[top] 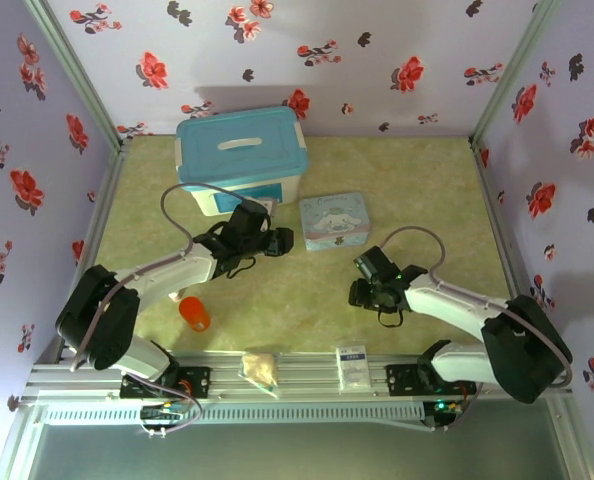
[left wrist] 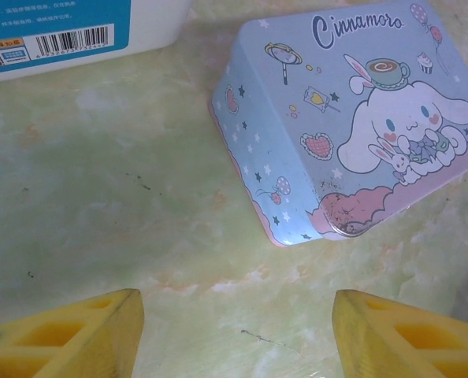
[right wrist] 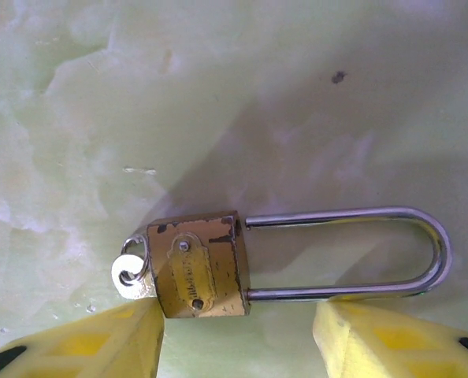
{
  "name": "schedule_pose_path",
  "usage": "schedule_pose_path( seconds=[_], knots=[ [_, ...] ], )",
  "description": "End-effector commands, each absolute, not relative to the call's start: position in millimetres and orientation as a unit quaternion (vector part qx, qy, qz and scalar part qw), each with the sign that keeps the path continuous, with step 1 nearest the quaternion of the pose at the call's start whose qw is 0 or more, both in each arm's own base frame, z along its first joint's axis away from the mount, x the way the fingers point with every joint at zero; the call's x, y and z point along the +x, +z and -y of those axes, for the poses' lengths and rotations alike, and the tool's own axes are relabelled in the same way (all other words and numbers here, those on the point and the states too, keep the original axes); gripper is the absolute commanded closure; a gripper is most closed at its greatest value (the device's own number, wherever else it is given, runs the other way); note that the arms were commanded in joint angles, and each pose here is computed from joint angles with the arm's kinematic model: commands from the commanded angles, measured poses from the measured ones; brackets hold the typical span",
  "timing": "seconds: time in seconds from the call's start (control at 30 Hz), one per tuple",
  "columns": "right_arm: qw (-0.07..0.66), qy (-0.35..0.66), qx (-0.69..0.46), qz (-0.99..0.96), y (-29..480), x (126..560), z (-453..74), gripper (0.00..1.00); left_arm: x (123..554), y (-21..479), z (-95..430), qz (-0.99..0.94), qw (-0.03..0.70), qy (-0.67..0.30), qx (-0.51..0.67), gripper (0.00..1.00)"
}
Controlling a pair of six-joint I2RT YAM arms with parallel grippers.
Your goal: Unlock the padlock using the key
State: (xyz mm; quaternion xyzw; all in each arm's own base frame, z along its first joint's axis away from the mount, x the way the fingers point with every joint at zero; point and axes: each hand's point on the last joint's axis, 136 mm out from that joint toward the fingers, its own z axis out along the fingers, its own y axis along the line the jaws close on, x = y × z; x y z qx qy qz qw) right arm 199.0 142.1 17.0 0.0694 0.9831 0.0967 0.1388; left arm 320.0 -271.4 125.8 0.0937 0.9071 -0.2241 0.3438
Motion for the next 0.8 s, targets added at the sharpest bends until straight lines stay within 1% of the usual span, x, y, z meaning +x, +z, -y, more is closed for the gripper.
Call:
schedule_pose_path(
  seconds=[0.0, 0.1, 0.2, 0.43, 0.53, 0.57, 0.6, 0.63, 0.67, 0.73, 0.77],
  knots=[
    [0.228, 0.063, 0.069, -0.969, 33, 245, -133, 0.45, 322, 130, 269, -0.903, 0.351, -0.233, 0.084, 0.35],
    [0.239, 0.060, 0.060, -0.967, 40, 254, -137, 0.46, 322, 130, 269, -0.903, 0.352, -0.233, 0.082, 0.35],
    [0.246, 0.035, 0.050, -0.967, 48, 261, -133, 0.46, 321, 130, 268, -0.903, 0.352, -0.233, 0.082, 0.35],
    [0.232, 0.053, 0.047, -0.970, 38, 269, -143, 0.46, 322, 125, 264, -0.905, 0.349, -0.229, 0.080, 0.35],
    [0.248, 0.059, 0.052, -0.966, 44, 270, -142, 0.46, 320, 128, 262, -0.904, 0.352, -0.228, 0.083, 0.35],
    [0.253, 0.051, 0.050, -0.965, 47, 270, -138, 0.44, 320, 131, 258, -0.904, 0.355, -0.221, 0.084, 0.34],
    [0.261, 0.034, 0.047, -0.964, 51, 269, -130, 0.41, 321, 134, 252, -0.905, 0.360, -0.209, 0.084, 0.32],
    [0.272, 0.014, 0.043, -0.961, 57, 269, -123, 0.36, 322, 139, 245, -0.905, 0.368, -0.195, 0.088, 0.29],
    [0.285, 0.002, 0.039, -0.958, 64, 271, -116, 0.27, 322, 142, 237, -0.904, 0.377, -0.180, 0.092, 0.25],
    [0.321, -0.026, 0.036, -0.946, 85, 279, -99, 0.01, 326, 152, 211, -0.899, 0.408, -0.129, 0.093, 0.18],
    [0.334, -0.027, 0.038, -0.941, 93, 284, -92, 0.01, 329, 156, 198, -0.895, 0.424, -0.106, 0.087, 0.12]
  ],
)
